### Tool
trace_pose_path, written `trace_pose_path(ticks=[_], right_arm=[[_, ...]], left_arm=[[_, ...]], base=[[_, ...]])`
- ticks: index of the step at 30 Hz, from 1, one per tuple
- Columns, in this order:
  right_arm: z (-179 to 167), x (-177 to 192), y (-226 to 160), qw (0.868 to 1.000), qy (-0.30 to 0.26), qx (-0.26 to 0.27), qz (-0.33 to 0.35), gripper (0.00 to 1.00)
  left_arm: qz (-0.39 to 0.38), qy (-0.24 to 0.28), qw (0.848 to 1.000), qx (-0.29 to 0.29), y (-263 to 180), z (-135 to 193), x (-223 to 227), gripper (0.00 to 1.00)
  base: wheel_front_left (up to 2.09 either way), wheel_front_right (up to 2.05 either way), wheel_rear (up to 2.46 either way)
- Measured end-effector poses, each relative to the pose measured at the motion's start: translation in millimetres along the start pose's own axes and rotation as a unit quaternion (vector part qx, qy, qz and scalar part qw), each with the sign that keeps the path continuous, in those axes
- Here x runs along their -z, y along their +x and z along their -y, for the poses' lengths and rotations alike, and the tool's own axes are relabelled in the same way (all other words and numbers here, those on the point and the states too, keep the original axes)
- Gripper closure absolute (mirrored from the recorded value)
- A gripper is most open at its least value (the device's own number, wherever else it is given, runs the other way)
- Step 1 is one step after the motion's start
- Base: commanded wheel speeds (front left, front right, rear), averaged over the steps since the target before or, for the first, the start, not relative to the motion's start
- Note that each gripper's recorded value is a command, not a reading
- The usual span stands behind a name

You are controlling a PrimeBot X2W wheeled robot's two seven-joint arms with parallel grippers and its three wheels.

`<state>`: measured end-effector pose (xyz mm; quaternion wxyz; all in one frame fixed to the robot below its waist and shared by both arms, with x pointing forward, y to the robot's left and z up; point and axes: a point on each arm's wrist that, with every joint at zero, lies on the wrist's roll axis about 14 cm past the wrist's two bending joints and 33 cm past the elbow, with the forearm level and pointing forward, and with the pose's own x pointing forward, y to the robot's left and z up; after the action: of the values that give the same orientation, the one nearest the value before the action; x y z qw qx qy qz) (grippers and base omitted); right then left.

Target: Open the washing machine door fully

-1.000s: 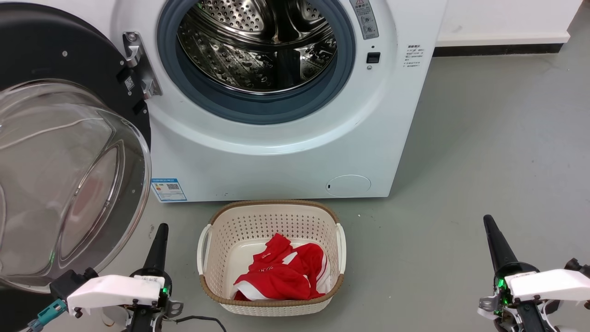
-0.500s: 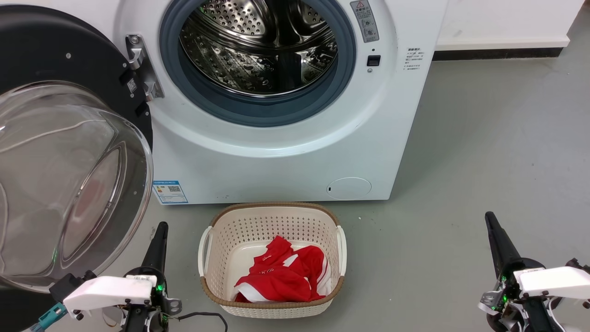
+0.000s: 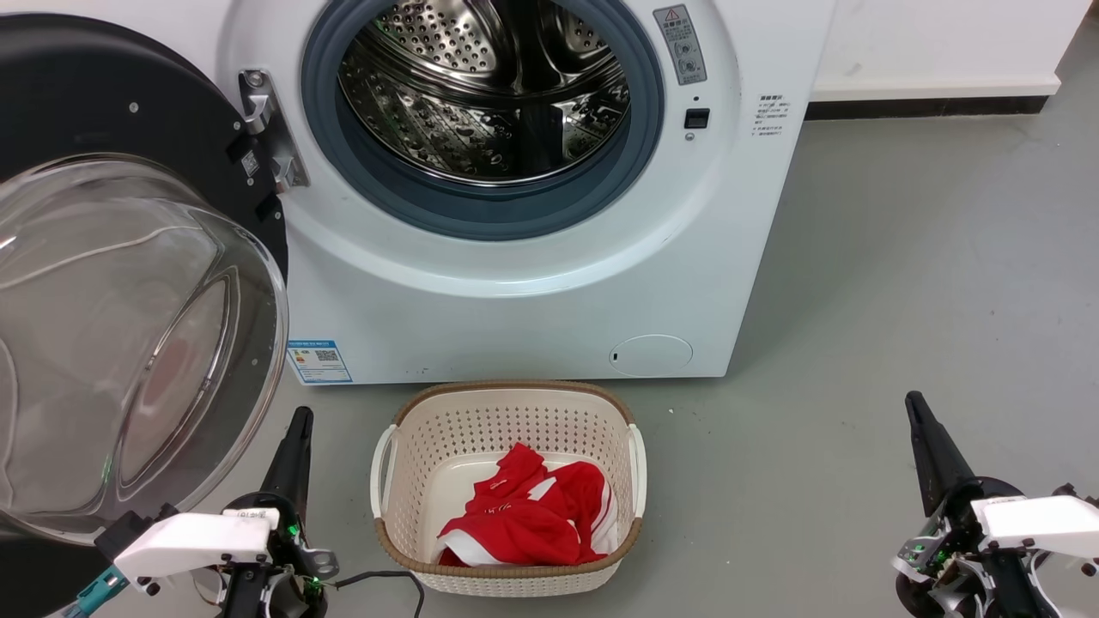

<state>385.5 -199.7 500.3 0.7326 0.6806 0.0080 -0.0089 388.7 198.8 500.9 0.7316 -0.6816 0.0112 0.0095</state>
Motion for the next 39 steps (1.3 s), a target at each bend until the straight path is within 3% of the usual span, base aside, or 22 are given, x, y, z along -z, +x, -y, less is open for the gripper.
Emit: trace_pose_path(ticks=[11, 39], right_arm=[[-4.5, -1.2, 1.7, 0.999, 0.037, -0.008, 0.000, 1.00], [-4.0, -1.2, 1.6, 0.999, 0.039, -0.007, 0.000, 1.00]], left_arm=[[0.001, -0.037, 0.999, 0.010, -0.9, 3.8, -1.5, 1.00], [0.001, -0.037, 0.999, 0.010, -0.8, 3.7, -1.4, 1.00]], base=[[0.00, 0.00, 0.00], [0.00, 0.00, 0.00]])
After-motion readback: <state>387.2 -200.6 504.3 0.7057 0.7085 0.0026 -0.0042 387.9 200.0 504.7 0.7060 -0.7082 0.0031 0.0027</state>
